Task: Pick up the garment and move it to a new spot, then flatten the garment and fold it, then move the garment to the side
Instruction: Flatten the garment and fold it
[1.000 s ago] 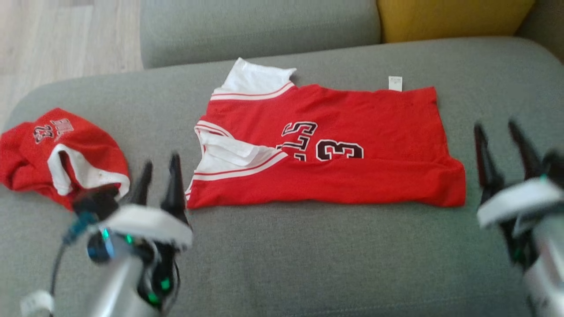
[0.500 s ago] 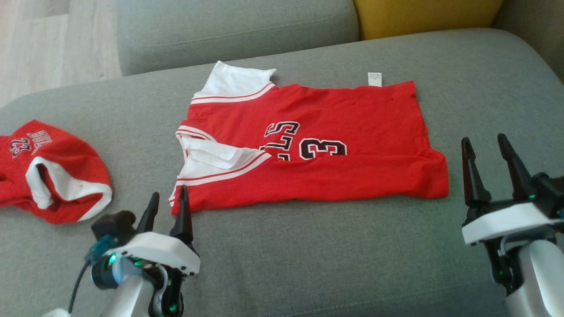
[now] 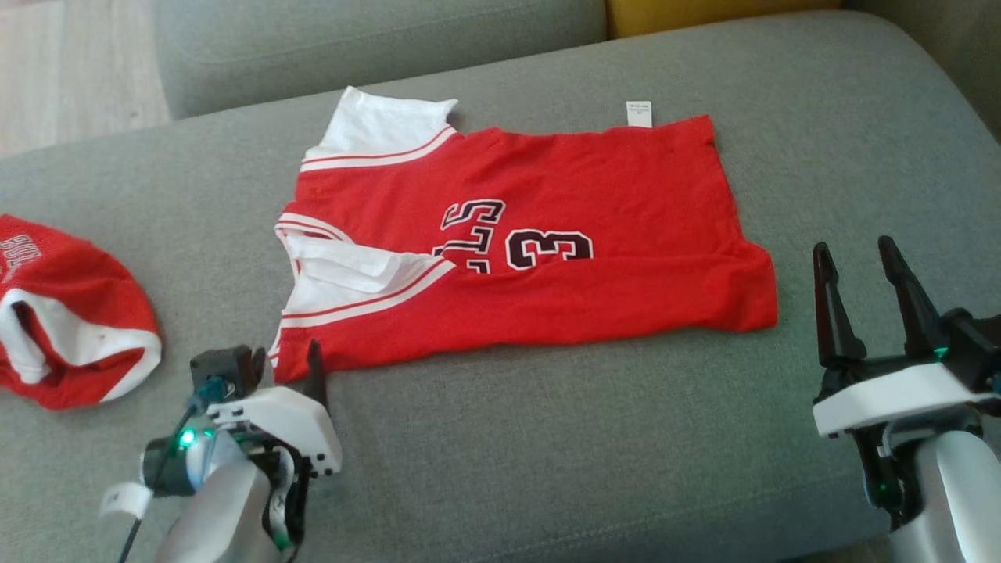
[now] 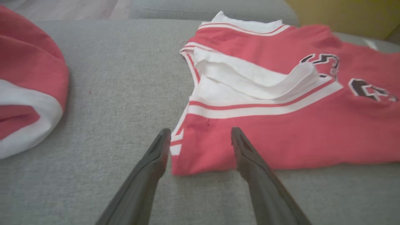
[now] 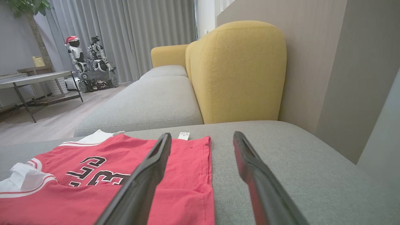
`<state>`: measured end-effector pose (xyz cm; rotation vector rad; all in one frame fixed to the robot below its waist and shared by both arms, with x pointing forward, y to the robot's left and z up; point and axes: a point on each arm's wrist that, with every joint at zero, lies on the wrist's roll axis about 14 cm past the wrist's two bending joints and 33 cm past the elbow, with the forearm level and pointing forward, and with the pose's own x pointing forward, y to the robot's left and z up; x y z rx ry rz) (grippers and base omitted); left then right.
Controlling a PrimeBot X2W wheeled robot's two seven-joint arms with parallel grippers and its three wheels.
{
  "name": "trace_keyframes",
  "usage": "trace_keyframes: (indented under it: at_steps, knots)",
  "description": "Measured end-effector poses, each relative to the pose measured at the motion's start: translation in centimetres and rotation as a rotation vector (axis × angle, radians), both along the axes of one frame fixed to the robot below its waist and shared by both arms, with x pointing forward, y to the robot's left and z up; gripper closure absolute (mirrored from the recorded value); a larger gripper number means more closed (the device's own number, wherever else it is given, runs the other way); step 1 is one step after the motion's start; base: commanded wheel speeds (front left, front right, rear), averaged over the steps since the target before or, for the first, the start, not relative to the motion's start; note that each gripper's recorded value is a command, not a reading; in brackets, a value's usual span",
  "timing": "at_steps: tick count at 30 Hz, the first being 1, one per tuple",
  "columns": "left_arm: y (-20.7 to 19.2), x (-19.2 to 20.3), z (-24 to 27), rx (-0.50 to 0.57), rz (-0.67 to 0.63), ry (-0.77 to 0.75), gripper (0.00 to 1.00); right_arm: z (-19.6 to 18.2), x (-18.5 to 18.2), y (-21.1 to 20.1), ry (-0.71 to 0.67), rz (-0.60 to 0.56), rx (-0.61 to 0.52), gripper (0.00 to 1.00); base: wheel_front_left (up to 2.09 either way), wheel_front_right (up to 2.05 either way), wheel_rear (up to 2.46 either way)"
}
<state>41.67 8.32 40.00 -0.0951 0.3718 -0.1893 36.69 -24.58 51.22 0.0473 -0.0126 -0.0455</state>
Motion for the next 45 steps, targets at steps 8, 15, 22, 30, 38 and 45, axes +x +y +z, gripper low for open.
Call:
trace_keyframes:
  at_steps: [8, 15, 22, 30, 38, 45]
  knots:
    - [0.5, 0.6, -2.9, 0.141, -0.046, 0.097, 0.00, -0.4, -0.1, -0.7, 0.012, -0.029, 0.000, 0.00, 0.00, 0.00, 0.00]
    - [-0.8, 1.1, -3.2, 0.134, -0.122, 0.128, 1.00, -0.5, -0.2, -1.4, 0.012, -0.056, -0.003, 0.00, 0.00, 0.00, 0.00]
    - [-0.7, 1.6, -1.8, 0.066, -0.078, 0.051, 1.00, -1.6, -0.1, -1.9, 0.054, -0.087, 0.007, 0.00, 0.00, 0.00, 0.00]
    - [-0.3, 3.2, 2.2, -0.016, -0.019, -0.100, 1.00, -4.3, 0.4, -1.2, 0.151, -0.100, 0.066, 0.00, 0.00, 0.00, 0.00]
    - [0.1, 2.9, 4.2, -0.058, -0.004, -0.171, 1.00, -7.1, 1.6, -0.6, 0.275, -0.107, 0.147, 0.00, 0.00, 0.00, 0.00]
    - [-0.5, 2.5, 3.9, -0.067, -0.027, -0.171, 1.00, -10.5, 2.3, 0.1, 0.415, -0.109, 0.206, 0.00, 0.00, 0.00, 0.00]
